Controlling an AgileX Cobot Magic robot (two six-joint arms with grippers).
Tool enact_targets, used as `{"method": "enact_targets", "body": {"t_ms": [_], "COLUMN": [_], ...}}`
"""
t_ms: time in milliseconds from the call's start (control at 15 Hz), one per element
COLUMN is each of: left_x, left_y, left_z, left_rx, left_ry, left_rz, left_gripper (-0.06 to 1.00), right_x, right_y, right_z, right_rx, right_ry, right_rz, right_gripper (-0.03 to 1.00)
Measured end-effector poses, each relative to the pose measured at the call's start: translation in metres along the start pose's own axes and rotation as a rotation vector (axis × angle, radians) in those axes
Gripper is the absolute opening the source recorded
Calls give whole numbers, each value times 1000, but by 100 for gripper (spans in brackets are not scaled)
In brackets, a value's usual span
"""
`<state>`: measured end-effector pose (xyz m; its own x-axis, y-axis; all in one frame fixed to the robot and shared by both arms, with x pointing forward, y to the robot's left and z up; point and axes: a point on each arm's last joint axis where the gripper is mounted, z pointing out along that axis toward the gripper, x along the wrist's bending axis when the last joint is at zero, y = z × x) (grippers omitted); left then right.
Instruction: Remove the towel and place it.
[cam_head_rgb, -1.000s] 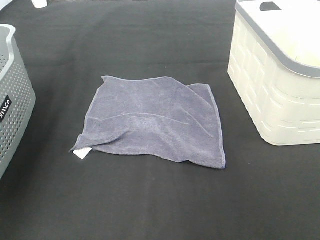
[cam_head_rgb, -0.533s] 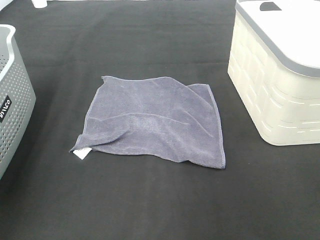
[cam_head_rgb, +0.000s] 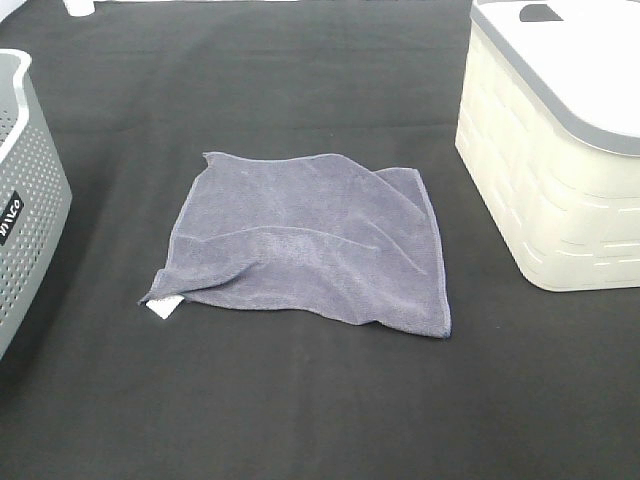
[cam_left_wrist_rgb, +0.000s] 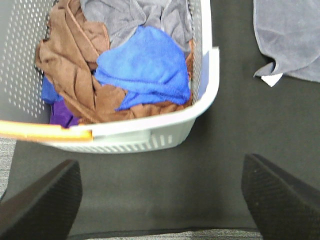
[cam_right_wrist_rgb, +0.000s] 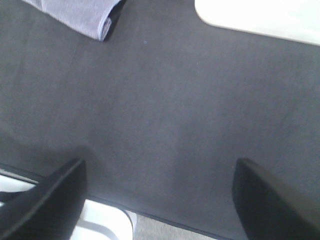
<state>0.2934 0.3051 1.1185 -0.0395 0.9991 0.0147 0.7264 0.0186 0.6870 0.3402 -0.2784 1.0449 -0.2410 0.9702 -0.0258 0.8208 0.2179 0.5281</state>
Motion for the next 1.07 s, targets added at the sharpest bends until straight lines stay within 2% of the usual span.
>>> {"method": "enact_targets", "body": {"t_ms": [200,400,600,1000,1067], "left_x": [2,3,4,7,8], "left_y": [-33,-56,-71,-90,-90], "left_z": [4,6,8,-4,-4], "left_rx": [-19,-56,-102,-313,-323], "left_ry": [6,7,17,26,35], "left_rz": [1,1,5,4,7], "left_gripper": [81,81,81,81,81], "right_x": [2,4,7,8,9], "right_y": [-19,-39,-52,-78,-82], "right_z": [-13,-23,-38,-61,-63], "right_rx": [-96,-148,-274,-494,-525], "right_ry": [1,13,26,15,17], "right_rz": [3,9,15,9,9], "right_gripper": [78,78,78,76,76]}}
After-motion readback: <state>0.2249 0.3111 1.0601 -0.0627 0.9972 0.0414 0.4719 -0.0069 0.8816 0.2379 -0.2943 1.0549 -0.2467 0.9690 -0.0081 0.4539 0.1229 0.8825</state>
